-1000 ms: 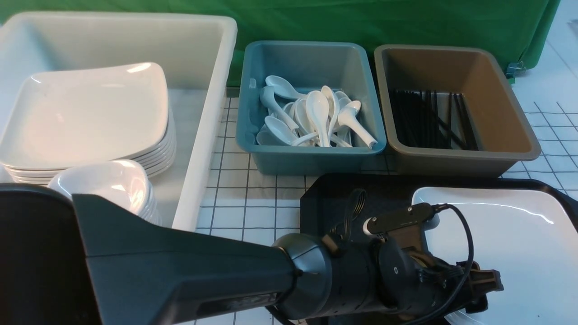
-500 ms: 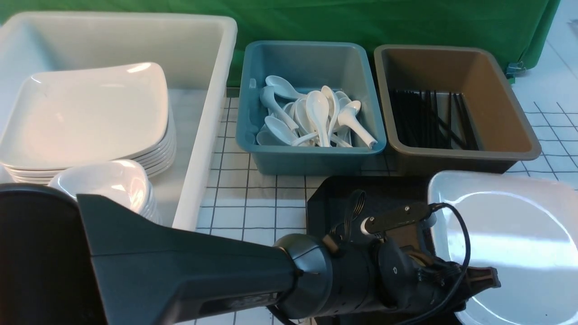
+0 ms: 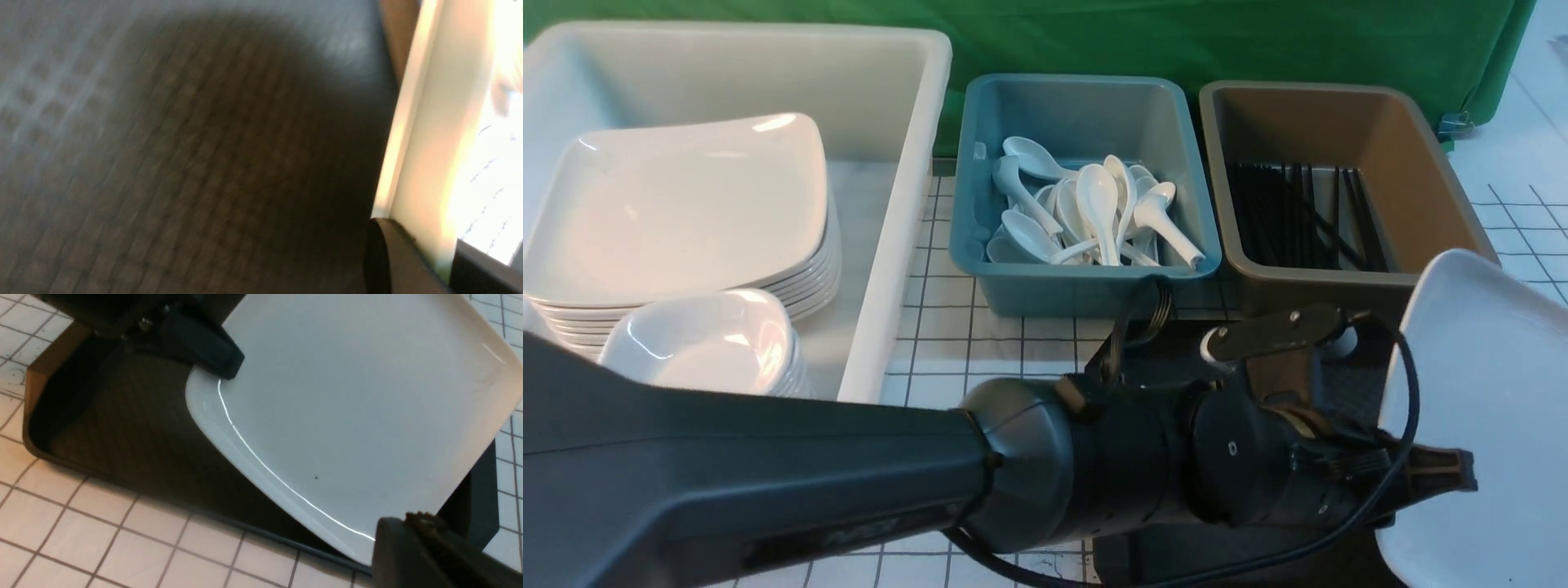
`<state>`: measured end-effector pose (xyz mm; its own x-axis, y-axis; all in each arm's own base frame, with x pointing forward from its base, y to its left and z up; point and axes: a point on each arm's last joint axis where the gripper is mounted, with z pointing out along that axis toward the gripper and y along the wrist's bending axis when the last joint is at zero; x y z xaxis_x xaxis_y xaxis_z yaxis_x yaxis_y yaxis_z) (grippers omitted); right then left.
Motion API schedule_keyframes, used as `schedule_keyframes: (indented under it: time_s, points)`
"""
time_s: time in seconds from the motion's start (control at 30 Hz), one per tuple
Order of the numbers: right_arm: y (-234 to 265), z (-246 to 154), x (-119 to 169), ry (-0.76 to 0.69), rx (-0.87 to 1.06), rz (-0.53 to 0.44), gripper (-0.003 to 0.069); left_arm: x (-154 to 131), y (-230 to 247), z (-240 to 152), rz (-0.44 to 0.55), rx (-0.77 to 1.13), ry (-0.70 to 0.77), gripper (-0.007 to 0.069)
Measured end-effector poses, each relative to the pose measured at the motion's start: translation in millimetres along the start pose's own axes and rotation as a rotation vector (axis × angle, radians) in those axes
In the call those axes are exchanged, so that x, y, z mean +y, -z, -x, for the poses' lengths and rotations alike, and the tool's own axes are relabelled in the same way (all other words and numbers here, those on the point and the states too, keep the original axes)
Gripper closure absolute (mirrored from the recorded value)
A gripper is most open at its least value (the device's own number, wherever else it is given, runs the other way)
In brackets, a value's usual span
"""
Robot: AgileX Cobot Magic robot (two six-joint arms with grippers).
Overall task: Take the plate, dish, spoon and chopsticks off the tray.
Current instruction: Use the left arm to grab a plate from the dinner plate, then use the left arm to put the plate into the large storage box on the left
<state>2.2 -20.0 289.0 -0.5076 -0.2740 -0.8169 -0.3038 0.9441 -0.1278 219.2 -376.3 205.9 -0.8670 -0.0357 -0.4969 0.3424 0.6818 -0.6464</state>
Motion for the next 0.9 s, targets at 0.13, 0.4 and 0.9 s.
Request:
schedule_keyframes:
  time_s: [0.13, 0.4, 0.9]
  points:
    - [0, 0, 0, 0.0, 0.001, 0.0, 0.058, -5, 13, 10, -0.019, -0.021, -0.021, 0.0608]
    - [0, 0, 0, 0.0, 0.001, 0.0, 0.0572, -3, 40, 41, -0.033, -0.088, -0.022, 0.0608]
    - [0, 0, 0, 0.0, 0.001, 0.0, 0.0557, -1, 109, 96, -0.071, -0.267, -0.002, 0.0607]
